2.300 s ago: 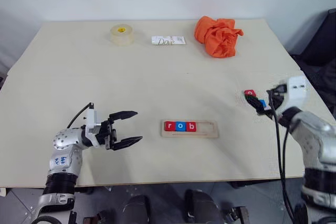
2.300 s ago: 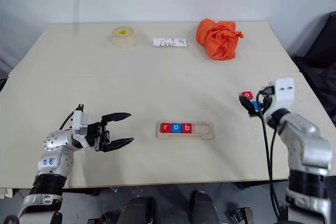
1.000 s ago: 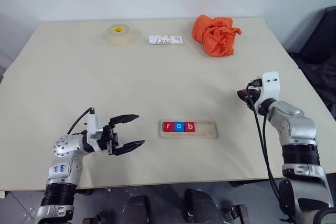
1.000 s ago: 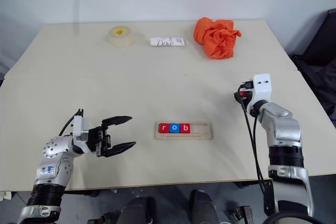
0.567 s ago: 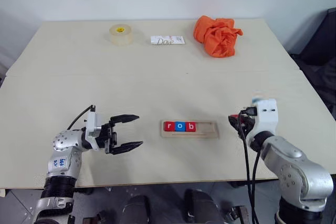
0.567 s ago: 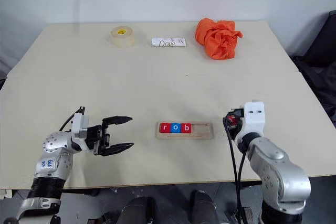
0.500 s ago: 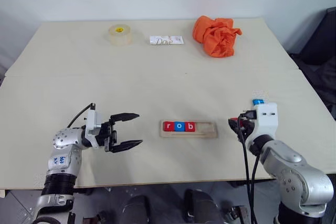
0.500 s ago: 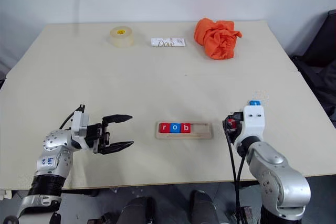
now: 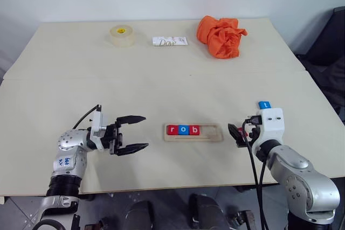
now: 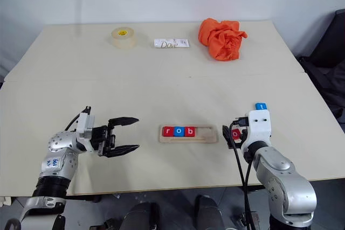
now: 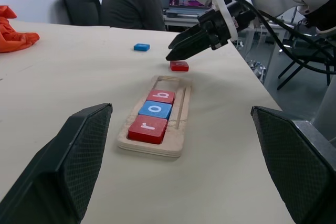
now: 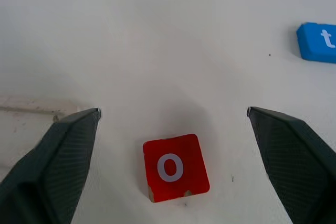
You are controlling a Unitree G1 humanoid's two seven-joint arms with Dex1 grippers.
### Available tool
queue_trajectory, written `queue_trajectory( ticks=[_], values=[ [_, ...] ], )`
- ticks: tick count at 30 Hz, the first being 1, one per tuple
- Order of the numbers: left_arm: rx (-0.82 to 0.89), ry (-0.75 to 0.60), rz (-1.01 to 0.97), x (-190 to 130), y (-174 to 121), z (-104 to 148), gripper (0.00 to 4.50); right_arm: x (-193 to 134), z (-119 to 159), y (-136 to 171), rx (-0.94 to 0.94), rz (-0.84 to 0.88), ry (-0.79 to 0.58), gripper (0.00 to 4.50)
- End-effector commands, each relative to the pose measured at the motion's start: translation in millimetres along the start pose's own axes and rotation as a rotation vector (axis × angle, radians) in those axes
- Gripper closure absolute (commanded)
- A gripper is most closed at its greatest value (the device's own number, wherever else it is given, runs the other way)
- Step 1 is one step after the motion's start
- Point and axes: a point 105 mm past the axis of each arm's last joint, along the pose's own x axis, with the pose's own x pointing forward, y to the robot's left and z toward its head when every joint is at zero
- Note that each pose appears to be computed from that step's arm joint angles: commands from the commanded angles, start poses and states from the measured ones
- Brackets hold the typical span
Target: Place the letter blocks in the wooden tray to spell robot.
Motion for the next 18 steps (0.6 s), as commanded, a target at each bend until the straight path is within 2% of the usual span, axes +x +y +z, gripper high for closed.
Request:
queue_trajectory(
  ticks=[1,9,12,16,18],
  values=[
    [0.027,-0.008,0.012,-2,-1,6,0.00,-2,16,-4,-0.059,0.039,-0.053,0.03],
    [0.029,-0.016,0.028,3,0,5,0.00,3,40,-7,-0.271,0.274,-0.043,0.03],
    [0.029,-0.024,0.034,4,-1,4,0.00,1,36,-9,-0.466,0.447,0.043,0.03],
    [0.025,-0.031,0.042,5,-4,2,0.00,2,26,-18,-0.611,0.620,0.186,0.03],
    [0.026,-0.036,0.052,5,-6,3,0.00,6,26,-23,-0.672,0.664,0.217,0.03]
  ],
)
